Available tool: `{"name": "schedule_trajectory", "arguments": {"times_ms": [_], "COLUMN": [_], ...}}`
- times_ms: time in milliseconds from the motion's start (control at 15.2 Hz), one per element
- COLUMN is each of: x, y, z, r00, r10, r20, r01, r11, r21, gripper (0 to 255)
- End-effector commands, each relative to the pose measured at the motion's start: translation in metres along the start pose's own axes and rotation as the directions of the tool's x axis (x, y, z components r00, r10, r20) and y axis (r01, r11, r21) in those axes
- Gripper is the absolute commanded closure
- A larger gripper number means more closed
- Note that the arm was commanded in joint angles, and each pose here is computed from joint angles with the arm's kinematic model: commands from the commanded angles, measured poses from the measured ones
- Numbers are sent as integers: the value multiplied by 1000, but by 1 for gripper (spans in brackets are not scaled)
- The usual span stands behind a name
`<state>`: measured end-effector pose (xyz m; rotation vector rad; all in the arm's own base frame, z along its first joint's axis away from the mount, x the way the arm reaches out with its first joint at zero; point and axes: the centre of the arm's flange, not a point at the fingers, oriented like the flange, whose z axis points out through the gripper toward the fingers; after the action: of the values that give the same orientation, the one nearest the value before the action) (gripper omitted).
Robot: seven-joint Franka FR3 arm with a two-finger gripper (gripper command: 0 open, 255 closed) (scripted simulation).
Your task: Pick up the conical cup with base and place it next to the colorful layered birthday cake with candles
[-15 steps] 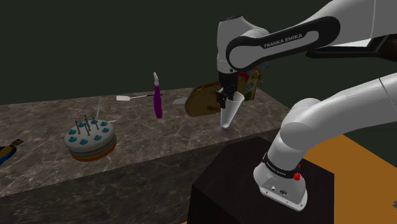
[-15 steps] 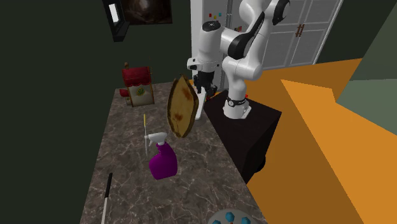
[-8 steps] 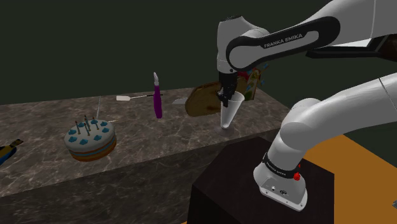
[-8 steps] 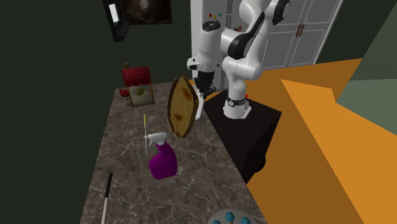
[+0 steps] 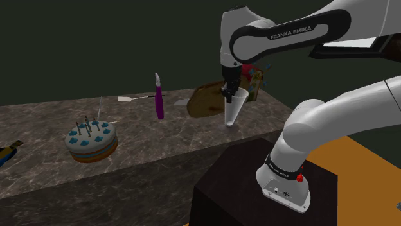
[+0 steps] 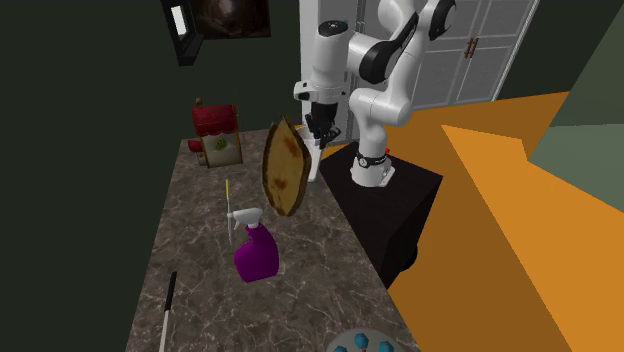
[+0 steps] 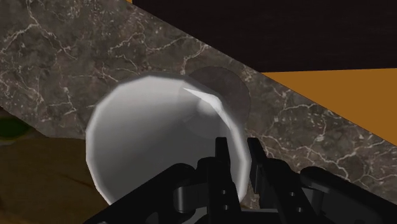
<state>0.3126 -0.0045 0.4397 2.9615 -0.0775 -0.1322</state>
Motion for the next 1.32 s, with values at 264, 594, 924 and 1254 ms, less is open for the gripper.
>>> {"name": "schedule_trajectory", "arguments": {"times_ms": [264,594,924,1254], "x": [-2,-4,-6,-9], "y": [6,11,15,20], "z": [-31,-57,-83,-109], "r00": [1000,1000,1000,1000], "r10": [0,0,0,0], "r20": [-1,-1,-1,-1], "r01": [0,0,0,0], "r11": [1000,1000,1000,1000], "r21": [0,0,0,0], "gripper": [255,255,255,255]}}
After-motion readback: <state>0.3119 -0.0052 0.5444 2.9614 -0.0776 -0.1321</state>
